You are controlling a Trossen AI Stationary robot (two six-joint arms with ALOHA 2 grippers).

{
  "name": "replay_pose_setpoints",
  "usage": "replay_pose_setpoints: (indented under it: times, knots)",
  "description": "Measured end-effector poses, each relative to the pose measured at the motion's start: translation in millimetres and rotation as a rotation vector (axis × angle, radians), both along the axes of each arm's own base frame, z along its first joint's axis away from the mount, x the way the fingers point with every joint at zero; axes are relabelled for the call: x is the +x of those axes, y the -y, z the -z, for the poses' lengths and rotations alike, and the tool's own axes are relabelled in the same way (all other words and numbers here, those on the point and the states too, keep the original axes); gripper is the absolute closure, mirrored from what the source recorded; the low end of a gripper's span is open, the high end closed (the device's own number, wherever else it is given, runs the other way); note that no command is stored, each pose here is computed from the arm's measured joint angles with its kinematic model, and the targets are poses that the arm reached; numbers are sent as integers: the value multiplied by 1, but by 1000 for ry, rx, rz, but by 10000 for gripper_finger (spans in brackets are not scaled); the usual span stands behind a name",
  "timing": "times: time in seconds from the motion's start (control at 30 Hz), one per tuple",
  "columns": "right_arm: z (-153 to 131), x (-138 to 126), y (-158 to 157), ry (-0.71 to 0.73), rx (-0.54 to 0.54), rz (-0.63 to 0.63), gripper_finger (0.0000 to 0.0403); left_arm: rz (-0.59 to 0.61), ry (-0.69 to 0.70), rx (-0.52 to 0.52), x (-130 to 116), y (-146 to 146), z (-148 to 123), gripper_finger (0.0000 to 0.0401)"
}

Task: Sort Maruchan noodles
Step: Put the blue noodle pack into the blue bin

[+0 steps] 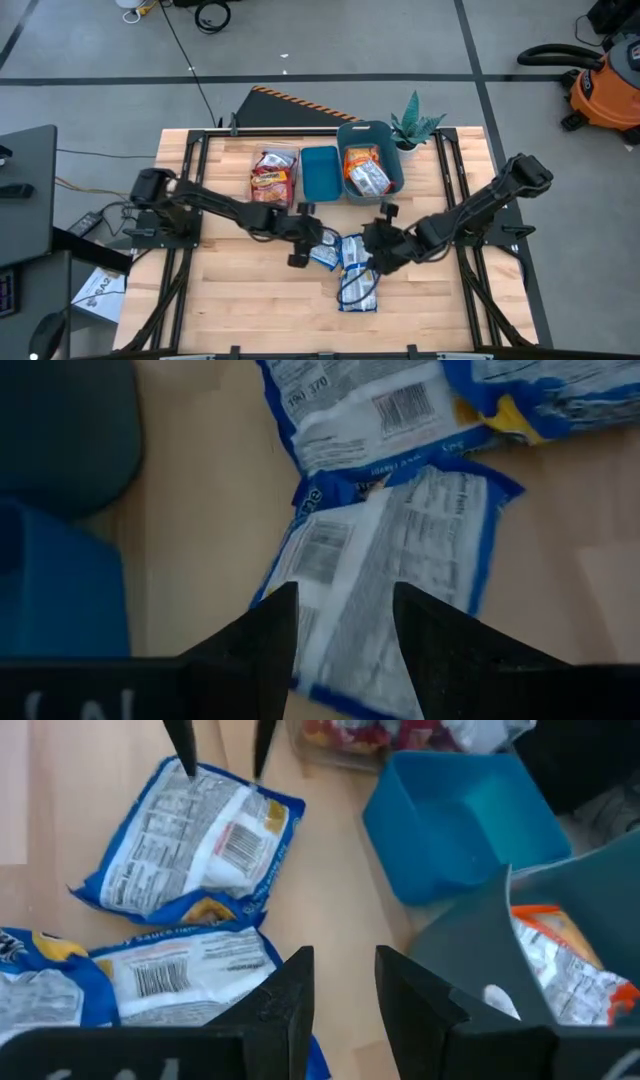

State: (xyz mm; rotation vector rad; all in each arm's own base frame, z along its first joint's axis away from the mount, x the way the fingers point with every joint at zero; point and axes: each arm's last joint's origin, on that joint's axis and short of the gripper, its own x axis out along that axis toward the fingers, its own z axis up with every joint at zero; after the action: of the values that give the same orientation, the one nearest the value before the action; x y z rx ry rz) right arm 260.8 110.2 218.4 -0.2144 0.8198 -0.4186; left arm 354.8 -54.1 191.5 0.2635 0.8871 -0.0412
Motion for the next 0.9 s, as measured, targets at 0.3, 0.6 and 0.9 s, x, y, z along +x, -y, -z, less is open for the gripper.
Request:
replay_pose_setpoints:
  times: [0.3, 0.6, 0.9]
  knots:
    - [4, -16, -25, 55, -51, -29, 288, 20, -68, -147, 32, -16, 27, 230]
    - [0, -25, -37, 137, -179, -19, 289, 11, -89, -161, 34, -21, 33, 292]
    - [0, -25, -37, 151, -162, -2, 289, 30, -82, -148, 29, -22, 21, 392]
